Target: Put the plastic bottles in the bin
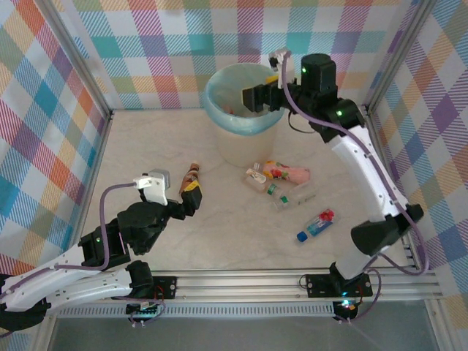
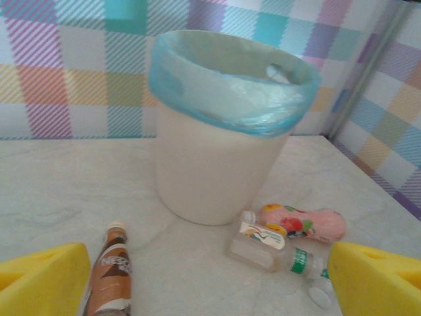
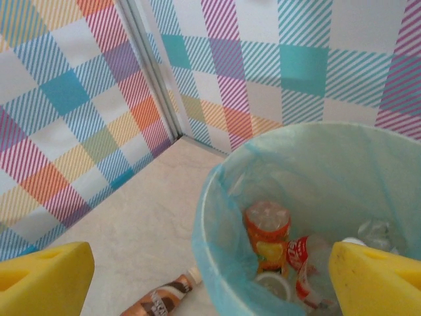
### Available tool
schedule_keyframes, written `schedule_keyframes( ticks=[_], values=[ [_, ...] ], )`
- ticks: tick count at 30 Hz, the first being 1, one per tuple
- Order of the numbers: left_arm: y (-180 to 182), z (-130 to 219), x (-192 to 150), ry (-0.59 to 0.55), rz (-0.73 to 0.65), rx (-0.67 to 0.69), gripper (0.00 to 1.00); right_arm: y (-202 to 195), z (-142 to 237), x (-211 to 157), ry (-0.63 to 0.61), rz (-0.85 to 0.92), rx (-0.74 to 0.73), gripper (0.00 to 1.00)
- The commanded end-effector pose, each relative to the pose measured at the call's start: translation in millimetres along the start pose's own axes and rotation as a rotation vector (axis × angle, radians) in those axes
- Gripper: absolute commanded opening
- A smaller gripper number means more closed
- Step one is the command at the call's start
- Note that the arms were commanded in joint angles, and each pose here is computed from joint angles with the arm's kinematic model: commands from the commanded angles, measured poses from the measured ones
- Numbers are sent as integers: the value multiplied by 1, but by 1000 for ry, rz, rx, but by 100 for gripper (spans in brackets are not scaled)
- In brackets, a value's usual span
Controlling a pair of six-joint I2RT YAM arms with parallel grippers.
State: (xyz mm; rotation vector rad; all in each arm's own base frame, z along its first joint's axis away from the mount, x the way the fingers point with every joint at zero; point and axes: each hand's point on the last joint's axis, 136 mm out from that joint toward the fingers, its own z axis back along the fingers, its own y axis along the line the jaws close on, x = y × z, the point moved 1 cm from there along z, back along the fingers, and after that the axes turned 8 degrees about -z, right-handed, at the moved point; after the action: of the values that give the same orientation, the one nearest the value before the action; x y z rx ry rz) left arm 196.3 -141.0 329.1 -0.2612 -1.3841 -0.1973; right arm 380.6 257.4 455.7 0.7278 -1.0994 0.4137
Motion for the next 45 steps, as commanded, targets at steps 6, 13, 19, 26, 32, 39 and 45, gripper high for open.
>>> schedule_keyframes(
  ticks=[6, 13, 19, 26, 32, 39, 45],
  values=[
    [52, 8, -23, 29, 119, 259, 97, 23, 49, -7, -93, -21, 70, 92],
    [33, -8, -45, 134, 103, 211, 96, 4, 77, -58, -54, -62, -43, 90],
    [-17, -39, -61, 287, 4, 52, 95, -38, 94, -114, 71, -107, -275, 87],
    [-132, -84, -110, 510, -130, -320, 91, -73, 140, -115, -11, -47, -545, 88],
    [-221, -104, -147, 547, -273, -528, 89, -59, 174, -100, -193, -3, -513, 88],
    [-301, -103, -199, 581, -379, -726, 88, -47, 204, -96, -346, 10, -473, 90],
    [-333, -113, -242, 632, -402, -772, 83, -41, 211, -95, -387, 5, -439, 91]
  ],
)
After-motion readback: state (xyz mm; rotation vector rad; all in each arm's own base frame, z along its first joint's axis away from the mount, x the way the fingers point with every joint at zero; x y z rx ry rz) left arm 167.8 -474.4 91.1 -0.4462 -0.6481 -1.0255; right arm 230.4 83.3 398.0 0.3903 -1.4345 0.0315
